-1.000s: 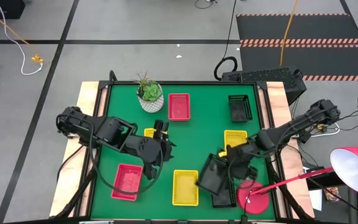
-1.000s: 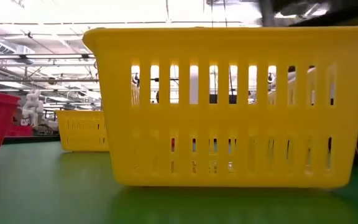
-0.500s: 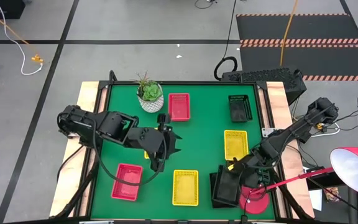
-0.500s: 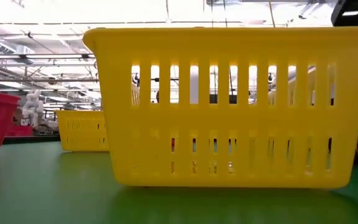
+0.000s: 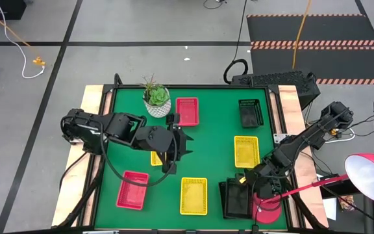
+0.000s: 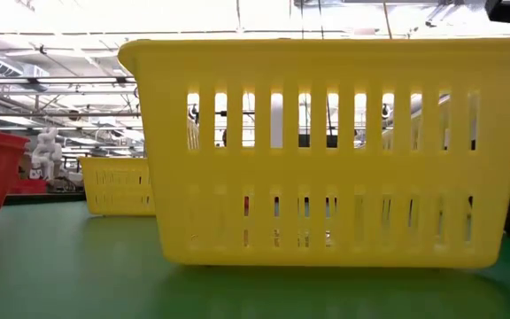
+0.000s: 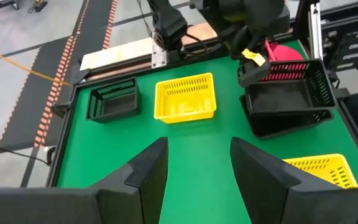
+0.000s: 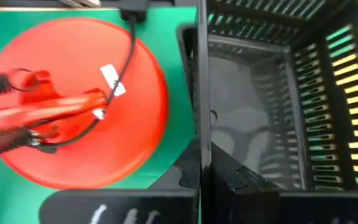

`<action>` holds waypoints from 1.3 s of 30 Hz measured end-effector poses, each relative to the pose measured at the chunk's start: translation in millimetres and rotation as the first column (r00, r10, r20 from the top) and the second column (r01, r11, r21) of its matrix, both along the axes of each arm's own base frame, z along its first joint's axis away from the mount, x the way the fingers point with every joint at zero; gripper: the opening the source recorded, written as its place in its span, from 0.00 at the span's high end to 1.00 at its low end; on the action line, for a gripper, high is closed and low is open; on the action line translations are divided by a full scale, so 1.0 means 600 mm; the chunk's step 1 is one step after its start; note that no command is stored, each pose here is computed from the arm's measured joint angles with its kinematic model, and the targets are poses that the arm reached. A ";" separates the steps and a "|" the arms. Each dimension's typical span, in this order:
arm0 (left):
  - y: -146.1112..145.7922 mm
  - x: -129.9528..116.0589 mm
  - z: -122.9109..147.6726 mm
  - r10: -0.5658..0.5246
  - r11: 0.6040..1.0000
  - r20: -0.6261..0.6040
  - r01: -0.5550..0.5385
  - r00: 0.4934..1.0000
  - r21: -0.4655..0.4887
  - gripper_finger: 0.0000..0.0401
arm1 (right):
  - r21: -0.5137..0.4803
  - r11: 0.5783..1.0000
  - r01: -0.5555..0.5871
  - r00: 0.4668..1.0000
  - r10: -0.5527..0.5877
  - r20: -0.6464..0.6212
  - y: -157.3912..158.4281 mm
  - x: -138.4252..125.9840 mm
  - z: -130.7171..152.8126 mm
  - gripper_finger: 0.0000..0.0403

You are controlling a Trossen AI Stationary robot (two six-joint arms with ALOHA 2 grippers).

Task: Stack baskets by color
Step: Stack the top left black bin on top of the bottom black bin

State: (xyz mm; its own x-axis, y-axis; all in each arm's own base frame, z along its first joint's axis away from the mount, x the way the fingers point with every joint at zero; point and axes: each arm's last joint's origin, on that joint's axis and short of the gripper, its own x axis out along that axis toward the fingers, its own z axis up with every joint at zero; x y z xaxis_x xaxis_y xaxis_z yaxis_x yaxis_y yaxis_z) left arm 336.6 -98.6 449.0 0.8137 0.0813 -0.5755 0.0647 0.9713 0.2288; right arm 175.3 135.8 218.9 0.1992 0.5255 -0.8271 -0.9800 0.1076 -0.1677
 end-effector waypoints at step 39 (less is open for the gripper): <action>-0.003 0.007 0.002 0.031 0.998 0.050 -0.028 0.998 -0.062 0.56 | -0.008 0.995 0.099 0.989 -0.098 0.113 -0.016 0.020 -0.049 0.73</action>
State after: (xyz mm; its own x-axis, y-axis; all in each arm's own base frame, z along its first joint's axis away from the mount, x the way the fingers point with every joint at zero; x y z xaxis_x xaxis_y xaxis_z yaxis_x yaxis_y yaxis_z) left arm 341.0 -100.3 450.1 0.8401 0.0715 -0.5377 0.0259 0.9849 0.1714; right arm 187.3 126.1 189.4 0.3414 0.4877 -0.8035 -0.9396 0.1996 -0.2781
